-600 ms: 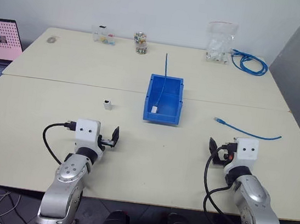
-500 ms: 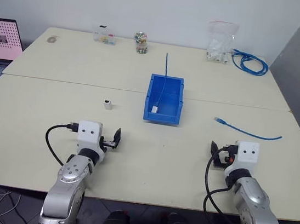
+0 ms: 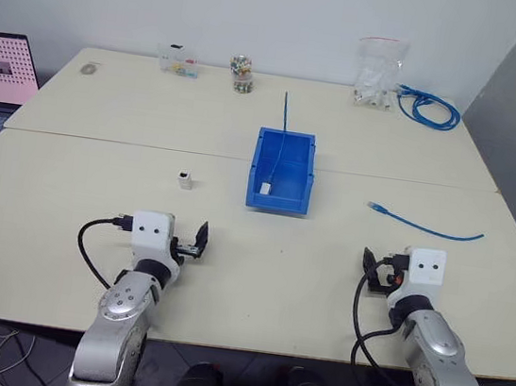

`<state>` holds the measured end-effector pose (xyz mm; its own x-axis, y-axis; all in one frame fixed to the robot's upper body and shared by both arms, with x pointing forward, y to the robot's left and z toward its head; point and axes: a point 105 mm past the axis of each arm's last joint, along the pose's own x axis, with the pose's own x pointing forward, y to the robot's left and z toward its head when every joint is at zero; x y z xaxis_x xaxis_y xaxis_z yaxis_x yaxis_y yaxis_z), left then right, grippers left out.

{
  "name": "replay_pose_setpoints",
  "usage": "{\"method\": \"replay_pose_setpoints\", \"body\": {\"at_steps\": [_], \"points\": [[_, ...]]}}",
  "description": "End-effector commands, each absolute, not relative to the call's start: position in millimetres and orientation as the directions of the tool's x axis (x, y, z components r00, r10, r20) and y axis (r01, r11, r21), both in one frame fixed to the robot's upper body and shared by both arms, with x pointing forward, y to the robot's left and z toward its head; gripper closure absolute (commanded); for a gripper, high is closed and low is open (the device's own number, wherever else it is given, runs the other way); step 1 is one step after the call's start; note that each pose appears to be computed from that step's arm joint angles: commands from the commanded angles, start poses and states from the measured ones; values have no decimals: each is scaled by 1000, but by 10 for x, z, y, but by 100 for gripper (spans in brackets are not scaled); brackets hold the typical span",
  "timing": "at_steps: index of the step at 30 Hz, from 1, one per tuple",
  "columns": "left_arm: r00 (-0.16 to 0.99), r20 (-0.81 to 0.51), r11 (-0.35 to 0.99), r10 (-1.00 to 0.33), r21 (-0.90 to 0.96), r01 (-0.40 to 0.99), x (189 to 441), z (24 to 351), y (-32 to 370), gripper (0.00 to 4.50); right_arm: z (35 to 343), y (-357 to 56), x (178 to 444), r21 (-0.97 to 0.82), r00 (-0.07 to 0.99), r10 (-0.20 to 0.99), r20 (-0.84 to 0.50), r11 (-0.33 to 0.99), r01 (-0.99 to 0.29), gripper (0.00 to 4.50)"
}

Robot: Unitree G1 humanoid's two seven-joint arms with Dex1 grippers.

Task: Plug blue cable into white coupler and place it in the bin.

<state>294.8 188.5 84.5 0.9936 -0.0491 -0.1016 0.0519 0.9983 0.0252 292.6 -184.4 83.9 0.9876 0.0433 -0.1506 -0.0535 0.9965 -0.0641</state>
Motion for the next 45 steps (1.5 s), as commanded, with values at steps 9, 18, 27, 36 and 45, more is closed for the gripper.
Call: {"method": "replay_pose_setpoints", "body": {"at_steps": [9, 18, 27, 36, 45], "points": [[998, -54, 1000, -17, 23, 18, 2920, 960, 1926, 0, 1019, -1813, 2913, -98, 995, 62, -74, 993, -69, 11], [858, -40, 857, -512, 47, 514, 2904, 1346, 1339, 0, 1197, -1923, 3067, -213, 970, 227, -88, 947, -241, 11], [432, -120, 410, -894, 172, 896, 2838, 1560, 634, 0, 1339, -2352, 3617, -252, 886, 390, -249, 858, -448, 11], [375, -78, 351, -924, 222, 910, 3195, 1733, 306, 0, 1159, -2560, 3953, -268, 734, 445, -513, 729, -629, 11], [322, -110, 298, -940, 192, 935, 3086, 1668, 273, 0, 933, -2775, 3928, -154, 638, 406, -654, 755, -638, 11]]}}
